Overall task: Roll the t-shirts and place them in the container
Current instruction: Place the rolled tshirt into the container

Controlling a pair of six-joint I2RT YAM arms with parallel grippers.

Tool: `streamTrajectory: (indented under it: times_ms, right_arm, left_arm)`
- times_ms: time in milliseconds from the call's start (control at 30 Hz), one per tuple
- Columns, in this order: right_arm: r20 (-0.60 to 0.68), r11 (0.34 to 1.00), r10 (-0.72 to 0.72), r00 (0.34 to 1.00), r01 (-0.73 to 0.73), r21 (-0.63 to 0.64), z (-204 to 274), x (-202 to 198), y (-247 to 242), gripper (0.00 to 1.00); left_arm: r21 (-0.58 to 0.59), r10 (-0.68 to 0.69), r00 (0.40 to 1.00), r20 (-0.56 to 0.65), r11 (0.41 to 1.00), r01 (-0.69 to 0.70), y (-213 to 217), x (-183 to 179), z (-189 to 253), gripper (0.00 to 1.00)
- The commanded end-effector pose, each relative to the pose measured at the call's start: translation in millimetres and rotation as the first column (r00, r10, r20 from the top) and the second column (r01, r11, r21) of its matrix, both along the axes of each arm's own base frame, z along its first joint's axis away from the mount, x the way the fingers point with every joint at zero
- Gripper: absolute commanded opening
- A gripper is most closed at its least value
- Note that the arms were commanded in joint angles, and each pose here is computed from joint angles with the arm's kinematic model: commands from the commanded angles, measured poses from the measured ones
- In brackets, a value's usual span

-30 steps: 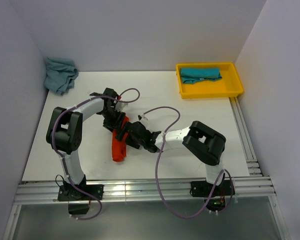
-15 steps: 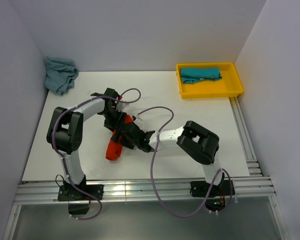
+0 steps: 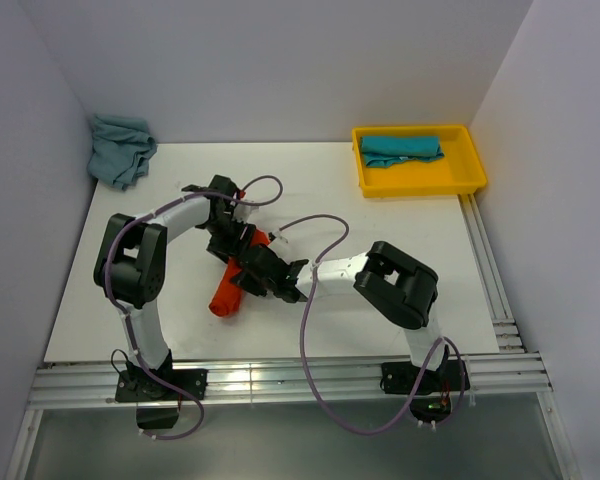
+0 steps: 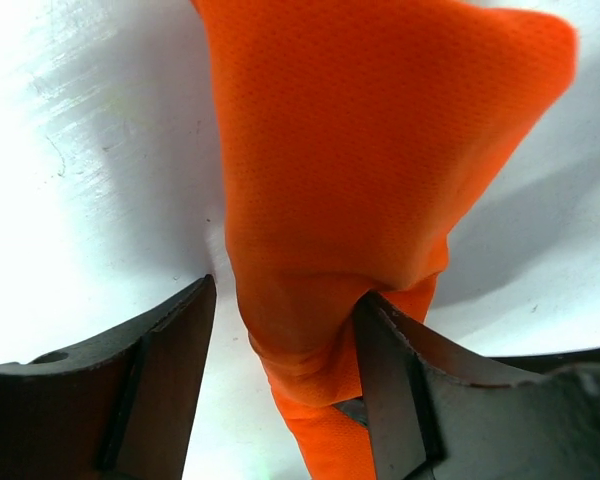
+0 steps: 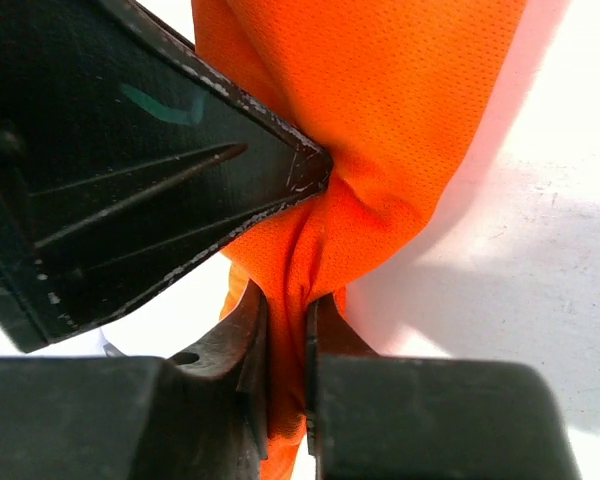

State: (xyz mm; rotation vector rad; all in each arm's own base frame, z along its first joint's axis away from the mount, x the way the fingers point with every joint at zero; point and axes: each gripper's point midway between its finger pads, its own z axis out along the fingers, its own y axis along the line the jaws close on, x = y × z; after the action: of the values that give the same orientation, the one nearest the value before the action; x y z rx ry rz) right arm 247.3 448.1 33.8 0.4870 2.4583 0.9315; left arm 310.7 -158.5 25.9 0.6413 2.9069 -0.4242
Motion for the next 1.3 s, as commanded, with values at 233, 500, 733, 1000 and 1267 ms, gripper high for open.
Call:
streamTrajectory:
  times_ms: [233, 500, 733, 1000, 1267]
  right_arm:
    - [-0.065, 0.986, -0.036, 0.997, 0.024, -0.167, -37, -13, -31, 0.00]
    - [-0.068, 0.988, -0.042, 0.997, 0.031, -0.148, -37, -12, -34, 0.00]
    - [-0.024, 0.996, -0.085, 0.996, 0.083, -0.042, -11, 0, -42, 0.00]
    - [0.098, 0.983, -0.181, 0.979, 0.184, -0.022, 50, 28, -73, 0.00]
    - [0.210, 0.955, -0.278, 0.937, 0.293, -0.041, 106, 67, -124, 0.00]
  left_arm:
    - [-0.171, 0.048, 0.978, 0.203, 0.985, -0.013, -3, 48, 91, 0.63]
    - [-0.204, 0.158, 0.915, 0.371, 0.975, -0.086, 43, 59, 160, 0.64]
    - [-0.219, 0.179, 0.897, 0.403, 0.971, -0.095, 57, 22, 164, 0.61]
    - [-0.265, 0.201, 0.879, 0.432, 0.960, -0.090, 57, 3, 157, 0.60]
    - [-0.284, 0.207, 0.894, 0.398, 0.954, -0.094, 58, -2, 142, 0.59]
